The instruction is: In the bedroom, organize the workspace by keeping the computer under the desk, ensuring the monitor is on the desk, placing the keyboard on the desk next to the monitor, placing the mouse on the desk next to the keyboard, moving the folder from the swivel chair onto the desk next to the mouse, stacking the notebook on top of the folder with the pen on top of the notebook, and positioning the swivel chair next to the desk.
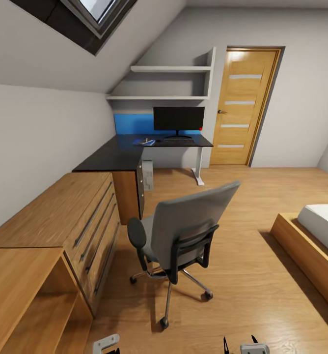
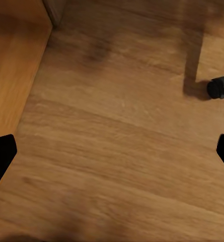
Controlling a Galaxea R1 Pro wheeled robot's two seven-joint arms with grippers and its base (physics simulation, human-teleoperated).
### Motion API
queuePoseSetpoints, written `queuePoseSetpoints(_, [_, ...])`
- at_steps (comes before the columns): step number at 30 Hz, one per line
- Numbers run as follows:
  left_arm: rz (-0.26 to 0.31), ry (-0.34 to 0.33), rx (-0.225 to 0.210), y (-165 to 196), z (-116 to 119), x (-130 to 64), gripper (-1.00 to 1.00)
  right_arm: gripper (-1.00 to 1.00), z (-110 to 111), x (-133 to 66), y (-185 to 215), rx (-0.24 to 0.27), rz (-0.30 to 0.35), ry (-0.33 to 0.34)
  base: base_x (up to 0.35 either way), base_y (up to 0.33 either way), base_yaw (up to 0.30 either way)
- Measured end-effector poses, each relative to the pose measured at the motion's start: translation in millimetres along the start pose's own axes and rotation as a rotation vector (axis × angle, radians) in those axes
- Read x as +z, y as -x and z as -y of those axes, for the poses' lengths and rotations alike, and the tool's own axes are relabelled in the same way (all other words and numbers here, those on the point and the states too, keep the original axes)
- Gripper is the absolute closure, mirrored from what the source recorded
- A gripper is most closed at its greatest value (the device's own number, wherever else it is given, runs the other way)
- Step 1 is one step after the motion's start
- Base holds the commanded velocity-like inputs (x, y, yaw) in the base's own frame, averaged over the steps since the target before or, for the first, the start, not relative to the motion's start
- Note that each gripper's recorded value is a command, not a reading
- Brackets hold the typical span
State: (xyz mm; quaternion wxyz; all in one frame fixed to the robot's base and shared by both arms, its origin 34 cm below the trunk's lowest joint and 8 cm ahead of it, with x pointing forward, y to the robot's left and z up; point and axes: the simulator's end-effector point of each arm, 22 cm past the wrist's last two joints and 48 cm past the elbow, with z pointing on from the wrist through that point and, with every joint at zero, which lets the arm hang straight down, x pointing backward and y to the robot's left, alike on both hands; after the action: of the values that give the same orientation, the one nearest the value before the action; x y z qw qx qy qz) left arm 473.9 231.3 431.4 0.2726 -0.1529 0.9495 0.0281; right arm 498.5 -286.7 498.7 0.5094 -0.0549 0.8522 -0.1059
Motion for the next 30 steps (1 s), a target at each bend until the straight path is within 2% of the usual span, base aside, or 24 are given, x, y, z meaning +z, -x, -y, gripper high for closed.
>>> queuePoseSetpoints(10, [-0.004,-0.017,0.007,-15,11,13.0,-1.00,-1.00,-5,6.8,-17,0.000,0.001,0.000,0.000,0.000,0.000])
queuePoseSetpoints(30, [0.000,-0.015,0.003,-40,10,43.5,-1.00,-1.00,-14,19.9,-55,-0.001,-0.001,0.001,0.000,0.000,0.000])
